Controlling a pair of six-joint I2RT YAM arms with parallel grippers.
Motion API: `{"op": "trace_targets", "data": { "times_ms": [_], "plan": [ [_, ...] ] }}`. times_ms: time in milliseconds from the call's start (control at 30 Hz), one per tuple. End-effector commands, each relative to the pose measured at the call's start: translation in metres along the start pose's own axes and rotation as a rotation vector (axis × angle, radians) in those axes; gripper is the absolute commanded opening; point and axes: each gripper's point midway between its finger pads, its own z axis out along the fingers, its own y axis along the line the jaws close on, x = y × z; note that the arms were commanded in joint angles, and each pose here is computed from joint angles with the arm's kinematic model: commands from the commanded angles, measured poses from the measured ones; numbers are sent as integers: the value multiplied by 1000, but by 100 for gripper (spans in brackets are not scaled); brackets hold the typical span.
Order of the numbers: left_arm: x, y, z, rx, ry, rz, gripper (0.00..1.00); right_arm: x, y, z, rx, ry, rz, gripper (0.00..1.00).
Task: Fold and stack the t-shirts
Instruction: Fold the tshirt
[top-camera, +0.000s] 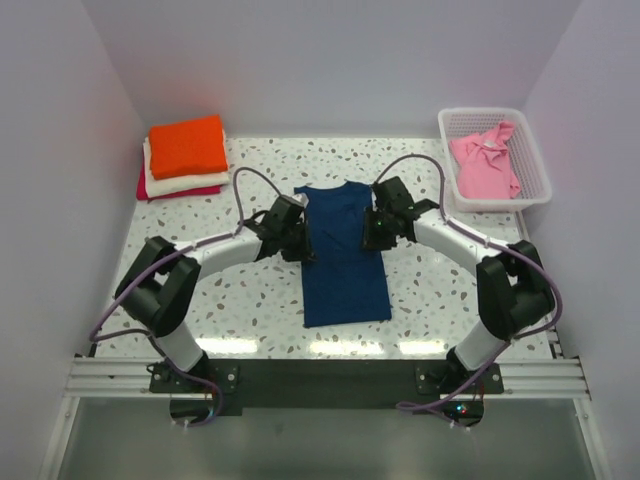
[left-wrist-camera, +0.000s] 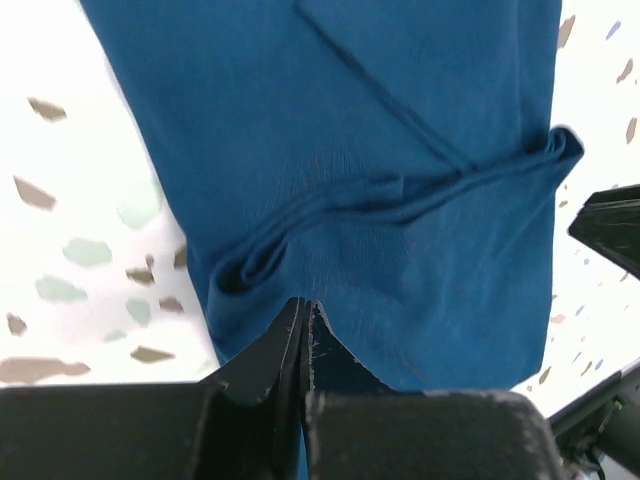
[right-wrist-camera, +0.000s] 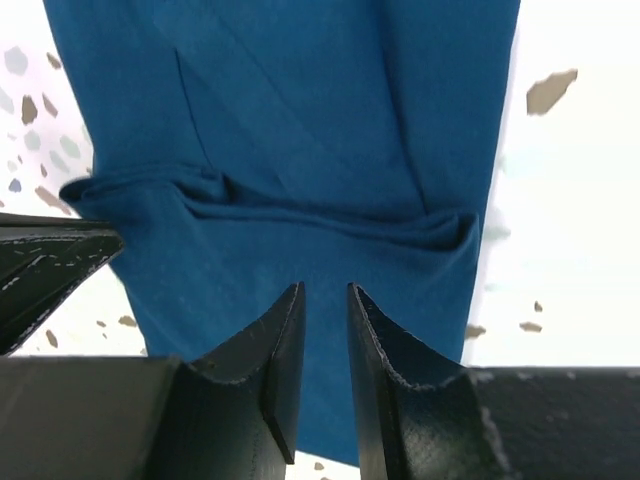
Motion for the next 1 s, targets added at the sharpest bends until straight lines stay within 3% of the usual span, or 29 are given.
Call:
{"op": "trace_targets", "data": {
  "times_ms": [0, 567, 967],
  "plan": [
    [-34, -10, 4, 29, -85, 28, 2, -30, 2, 3, 9, -64, -39, 27],
    [-27, 44, 35, -47, -37, -66, 0, -22, -53, 61, 97, 42, 59, 22],
    [-25, 61, 31, -94, -33, -97, 0, 11, -57, 70, 76, 99, 133, 18]
  ]
}}
